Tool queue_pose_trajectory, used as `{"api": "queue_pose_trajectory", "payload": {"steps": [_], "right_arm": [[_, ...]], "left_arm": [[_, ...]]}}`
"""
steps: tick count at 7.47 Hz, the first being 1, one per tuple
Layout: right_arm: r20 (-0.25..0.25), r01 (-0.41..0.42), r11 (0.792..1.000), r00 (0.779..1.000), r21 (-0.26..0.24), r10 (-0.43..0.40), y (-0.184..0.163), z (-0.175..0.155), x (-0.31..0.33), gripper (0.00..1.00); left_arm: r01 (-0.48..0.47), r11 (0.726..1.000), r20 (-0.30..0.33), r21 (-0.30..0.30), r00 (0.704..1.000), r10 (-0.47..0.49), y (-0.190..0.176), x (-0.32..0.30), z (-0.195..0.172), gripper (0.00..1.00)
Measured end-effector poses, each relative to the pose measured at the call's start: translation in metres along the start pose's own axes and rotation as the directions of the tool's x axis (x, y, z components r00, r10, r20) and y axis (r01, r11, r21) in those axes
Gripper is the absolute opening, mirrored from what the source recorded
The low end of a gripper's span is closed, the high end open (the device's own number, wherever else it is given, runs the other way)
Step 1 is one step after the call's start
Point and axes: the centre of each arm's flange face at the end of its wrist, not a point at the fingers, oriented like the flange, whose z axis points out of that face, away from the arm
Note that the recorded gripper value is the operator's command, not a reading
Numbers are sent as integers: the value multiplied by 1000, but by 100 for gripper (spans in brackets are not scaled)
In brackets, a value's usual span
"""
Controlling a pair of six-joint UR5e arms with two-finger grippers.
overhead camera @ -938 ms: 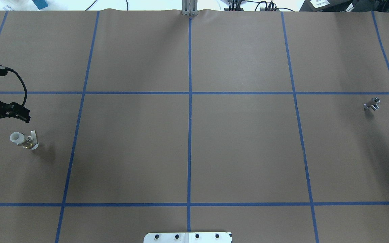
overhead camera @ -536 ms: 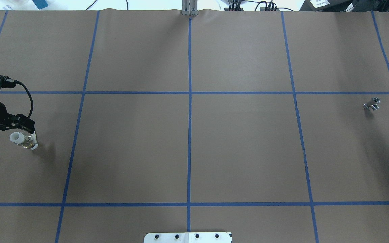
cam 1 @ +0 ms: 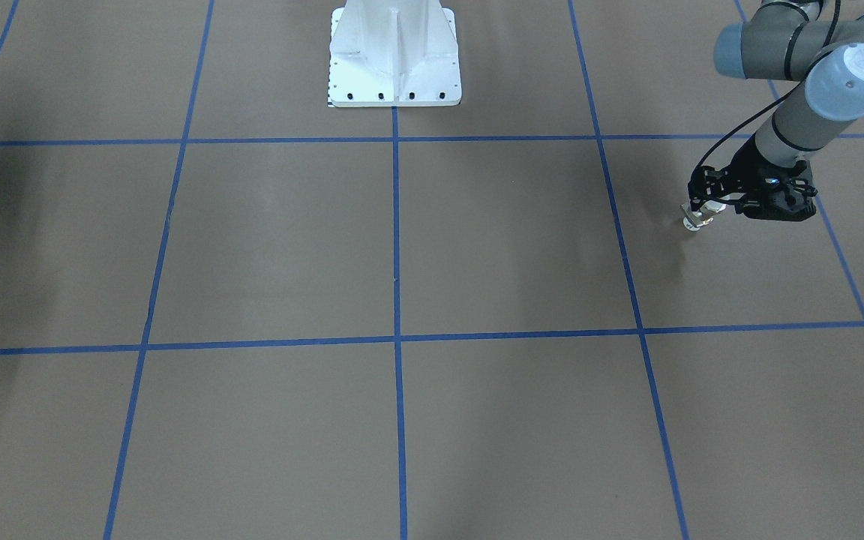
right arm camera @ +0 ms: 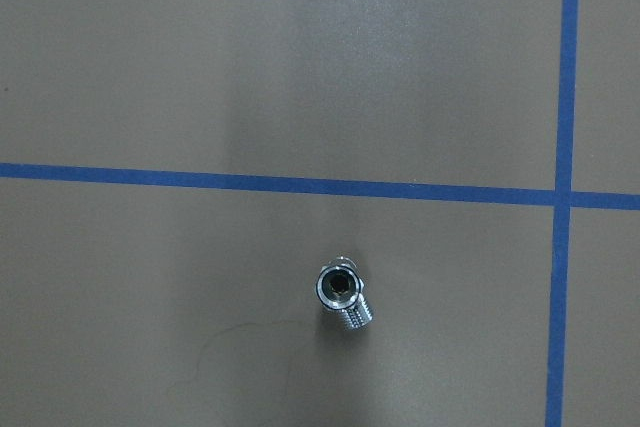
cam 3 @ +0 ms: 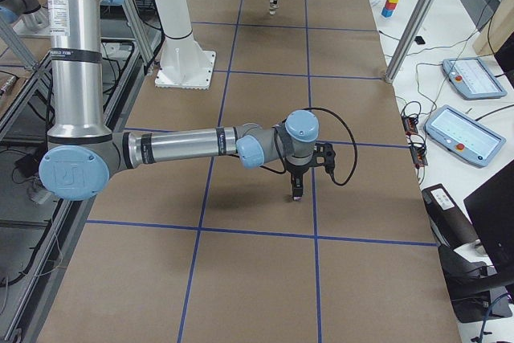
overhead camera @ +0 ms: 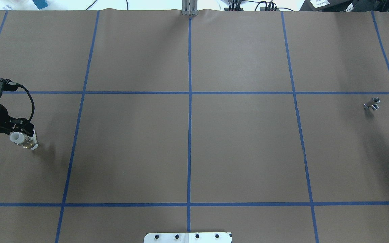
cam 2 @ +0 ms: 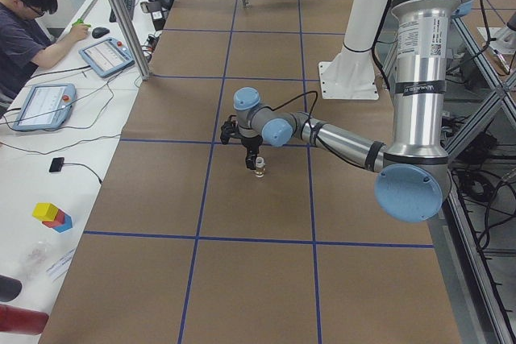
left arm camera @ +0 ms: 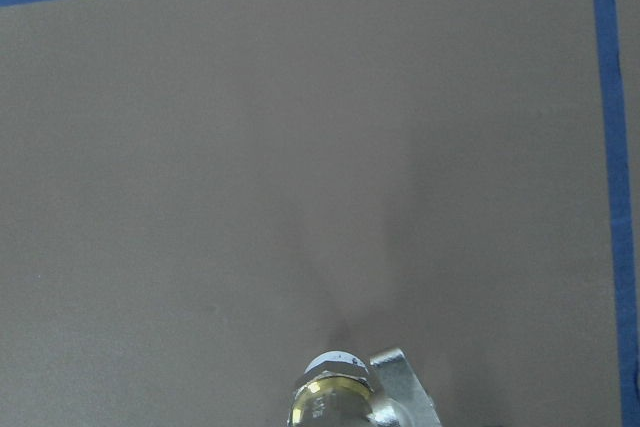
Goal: Assemble PPR valve and pipe with both arms
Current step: 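Lower the left gripper down onto the brass-and-white valve, then close the left gripper around the valve body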
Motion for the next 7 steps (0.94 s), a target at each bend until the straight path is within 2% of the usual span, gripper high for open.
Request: {"api": "queue_pose_trajectory", "payload": {"steps": [5, 7], "right_arm": [[5, -2, 1000, 1000, -4, 2, 1, 1, 0, 100], [5, -2, 1000, 1000, -4, 2, 1, 1, 0, 100]], "left_arm": [[-3, 1000, 7, -17, 1000, 3, 3, -3, 9, 71], [-4, 1000, 12, -26, 1000, 5, 9, -9, 13, 65]]}}
